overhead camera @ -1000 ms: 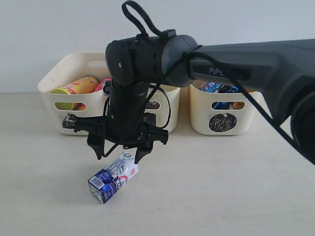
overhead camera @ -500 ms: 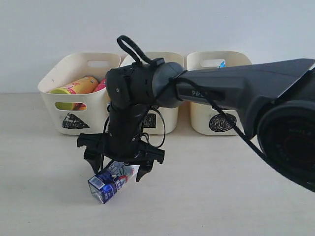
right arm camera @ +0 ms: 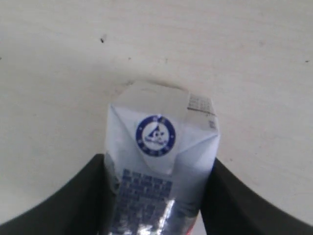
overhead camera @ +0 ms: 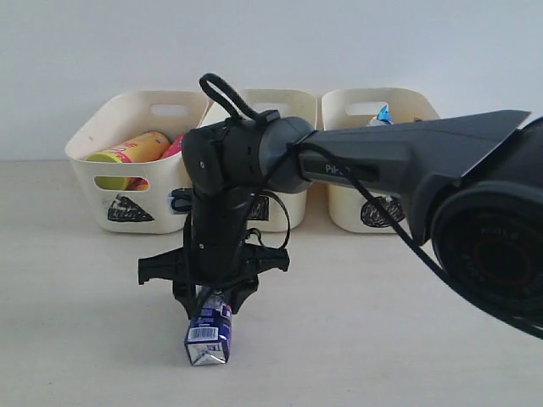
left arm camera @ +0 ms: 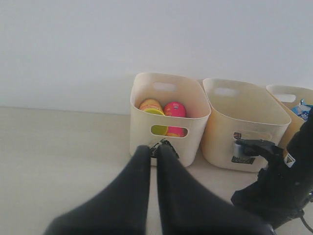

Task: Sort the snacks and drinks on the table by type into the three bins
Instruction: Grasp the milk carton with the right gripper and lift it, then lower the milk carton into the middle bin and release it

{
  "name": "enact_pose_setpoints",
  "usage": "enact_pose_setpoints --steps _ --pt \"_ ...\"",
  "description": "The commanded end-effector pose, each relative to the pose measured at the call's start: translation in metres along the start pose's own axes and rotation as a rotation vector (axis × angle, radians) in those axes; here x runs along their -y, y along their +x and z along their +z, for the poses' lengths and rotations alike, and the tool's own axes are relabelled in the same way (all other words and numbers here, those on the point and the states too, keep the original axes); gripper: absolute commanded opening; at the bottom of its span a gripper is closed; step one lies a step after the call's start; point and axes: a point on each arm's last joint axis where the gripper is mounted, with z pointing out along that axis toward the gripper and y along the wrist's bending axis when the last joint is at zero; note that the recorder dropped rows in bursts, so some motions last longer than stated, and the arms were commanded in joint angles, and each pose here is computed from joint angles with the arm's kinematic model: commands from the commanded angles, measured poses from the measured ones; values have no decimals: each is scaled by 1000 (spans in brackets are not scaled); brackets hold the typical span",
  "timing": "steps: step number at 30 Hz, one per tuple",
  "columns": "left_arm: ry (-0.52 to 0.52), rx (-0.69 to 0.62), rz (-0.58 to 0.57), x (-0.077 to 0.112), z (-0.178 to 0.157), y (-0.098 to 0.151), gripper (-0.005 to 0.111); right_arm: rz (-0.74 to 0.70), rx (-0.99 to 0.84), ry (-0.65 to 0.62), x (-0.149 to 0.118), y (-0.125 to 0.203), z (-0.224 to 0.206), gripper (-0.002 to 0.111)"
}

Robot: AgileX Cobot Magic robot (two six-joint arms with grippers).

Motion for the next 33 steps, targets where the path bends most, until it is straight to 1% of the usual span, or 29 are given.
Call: enact_pose_setpoints --steps 1,5,8,12,19,21,24,26,28,33 --pt "5 -4 0 0 0 2 4 -128 -101 44 5 9 -1 0" --pt "5 -6 0 0 0 2 4 -192 -54 12 2 8 -20 0" --pt "5 -6 0 0 0 2 4 -252 53 -32 -3 6 -61 0" --pt "5 -6 0 0 0 2 4 -282 189 -74 -7 6 -103 0" --pt "5 -6 0 0 0 2 4 -320 496 -93 -2 2 -175 0" --pt "5 -6 0 0 0 2 4 -327 587 -82 3 -1 -194 0" --pt "5 -6 0 0 0 2 4 -316 734 -17 18 -10 -215 0" --pt "5 -6 0 0 0 2 4 -260 795 4 29 -20 -220 0" --pt "5 -6 0 0 0 2 4 -211 843 -3 40 -28 -223 0" --pt "5 -6 0 0 0 2 4 -166 907 15 68 -53 -215 0"
